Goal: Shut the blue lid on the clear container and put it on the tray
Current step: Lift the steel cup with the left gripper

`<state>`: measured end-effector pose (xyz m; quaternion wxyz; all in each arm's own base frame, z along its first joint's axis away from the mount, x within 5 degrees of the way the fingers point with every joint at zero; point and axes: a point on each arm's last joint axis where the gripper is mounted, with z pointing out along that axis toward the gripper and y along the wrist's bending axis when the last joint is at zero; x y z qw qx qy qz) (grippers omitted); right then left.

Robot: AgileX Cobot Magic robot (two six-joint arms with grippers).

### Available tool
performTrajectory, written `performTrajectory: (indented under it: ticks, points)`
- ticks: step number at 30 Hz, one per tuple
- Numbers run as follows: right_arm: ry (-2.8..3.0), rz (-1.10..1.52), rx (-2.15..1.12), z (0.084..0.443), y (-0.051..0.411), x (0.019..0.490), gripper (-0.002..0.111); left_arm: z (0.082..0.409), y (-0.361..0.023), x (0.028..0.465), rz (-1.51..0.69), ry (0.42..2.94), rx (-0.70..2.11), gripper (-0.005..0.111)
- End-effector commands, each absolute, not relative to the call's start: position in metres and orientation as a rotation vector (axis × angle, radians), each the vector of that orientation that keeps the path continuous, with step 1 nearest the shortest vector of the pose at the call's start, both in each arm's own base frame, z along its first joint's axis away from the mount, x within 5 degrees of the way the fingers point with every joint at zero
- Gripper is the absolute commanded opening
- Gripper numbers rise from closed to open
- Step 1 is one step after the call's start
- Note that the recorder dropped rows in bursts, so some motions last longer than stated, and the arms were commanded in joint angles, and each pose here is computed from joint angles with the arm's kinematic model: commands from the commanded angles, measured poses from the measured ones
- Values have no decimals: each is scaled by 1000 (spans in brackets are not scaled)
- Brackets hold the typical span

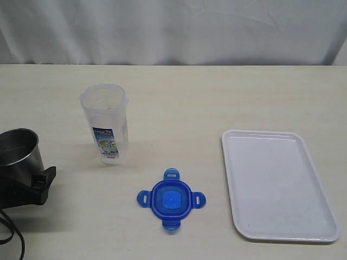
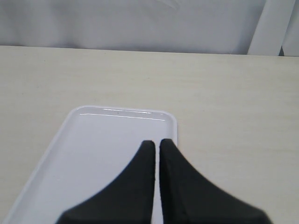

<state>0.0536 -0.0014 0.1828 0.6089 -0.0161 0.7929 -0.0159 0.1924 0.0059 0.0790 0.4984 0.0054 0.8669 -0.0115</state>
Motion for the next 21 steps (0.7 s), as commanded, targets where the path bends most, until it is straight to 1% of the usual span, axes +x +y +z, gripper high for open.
performTrajectory:
  ticks: [1,21]
  points:
    - [1828,-41,-41,182,-1,53,4,80,6,192,-26,2084,9,105]
    - [1828,-41,-41,182,-1,53,4,80,6,192,-30,2084,13,105]
